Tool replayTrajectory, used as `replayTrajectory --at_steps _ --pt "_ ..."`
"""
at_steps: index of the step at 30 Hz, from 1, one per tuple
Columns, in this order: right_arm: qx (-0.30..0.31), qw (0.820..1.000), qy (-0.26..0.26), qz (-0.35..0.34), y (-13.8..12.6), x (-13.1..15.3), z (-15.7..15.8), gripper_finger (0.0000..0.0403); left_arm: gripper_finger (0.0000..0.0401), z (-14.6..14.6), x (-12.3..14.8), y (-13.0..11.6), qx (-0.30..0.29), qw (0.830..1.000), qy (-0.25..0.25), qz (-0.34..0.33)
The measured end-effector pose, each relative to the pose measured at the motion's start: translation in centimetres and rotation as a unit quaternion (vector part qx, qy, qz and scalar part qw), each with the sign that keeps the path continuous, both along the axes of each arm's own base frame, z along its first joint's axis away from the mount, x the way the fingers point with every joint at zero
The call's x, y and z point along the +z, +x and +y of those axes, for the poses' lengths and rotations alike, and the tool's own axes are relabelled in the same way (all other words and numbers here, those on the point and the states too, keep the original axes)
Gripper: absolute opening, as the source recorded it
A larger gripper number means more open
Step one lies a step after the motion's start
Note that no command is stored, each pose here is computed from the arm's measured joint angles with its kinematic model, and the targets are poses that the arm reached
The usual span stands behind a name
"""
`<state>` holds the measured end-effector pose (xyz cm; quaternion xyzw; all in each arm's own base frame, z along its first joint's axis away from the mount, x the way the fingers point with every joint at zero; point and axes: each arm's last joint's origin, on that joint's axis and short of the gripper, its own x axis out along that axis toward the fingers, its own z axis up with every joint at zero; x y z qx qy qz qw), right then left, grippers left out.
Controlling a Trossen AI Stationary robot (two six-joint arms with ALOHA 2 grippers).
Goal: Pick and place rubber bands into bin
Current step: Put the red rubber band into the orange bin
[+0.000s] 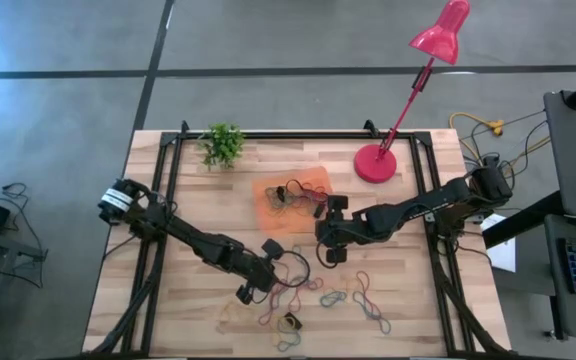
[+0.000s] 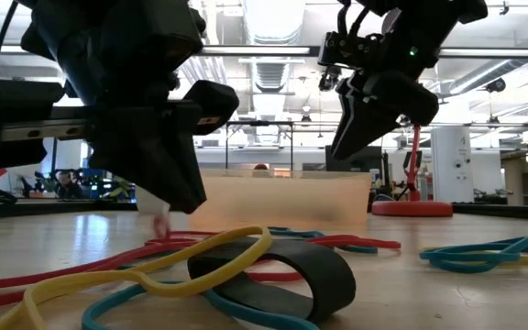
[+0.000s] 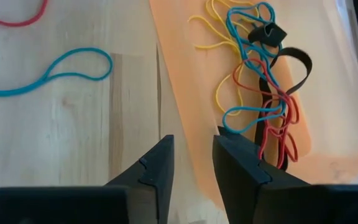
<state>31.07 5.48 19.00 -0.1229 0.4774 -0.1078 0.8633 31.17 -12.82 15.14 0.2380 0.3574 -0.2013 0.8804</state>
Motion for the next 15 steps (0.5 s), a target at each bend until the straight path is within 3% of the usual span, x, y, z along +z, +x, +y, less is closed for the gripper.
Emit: replayTrajectory --at_steps 10,15 --pt "-0.005 1.0 0.006 0.004 -0.32 -0.39 0.3 0.0086 0.0044 0.09 -0.08 -0.17 0.001 1.0 0.007 0.01" --pt "0.004 1.0 0.005 0.006 -0.49 -0.49 0.79 0.008 0.0054 0.34 -0.36 -0.83 0.002 0.999 0.023 0.048"
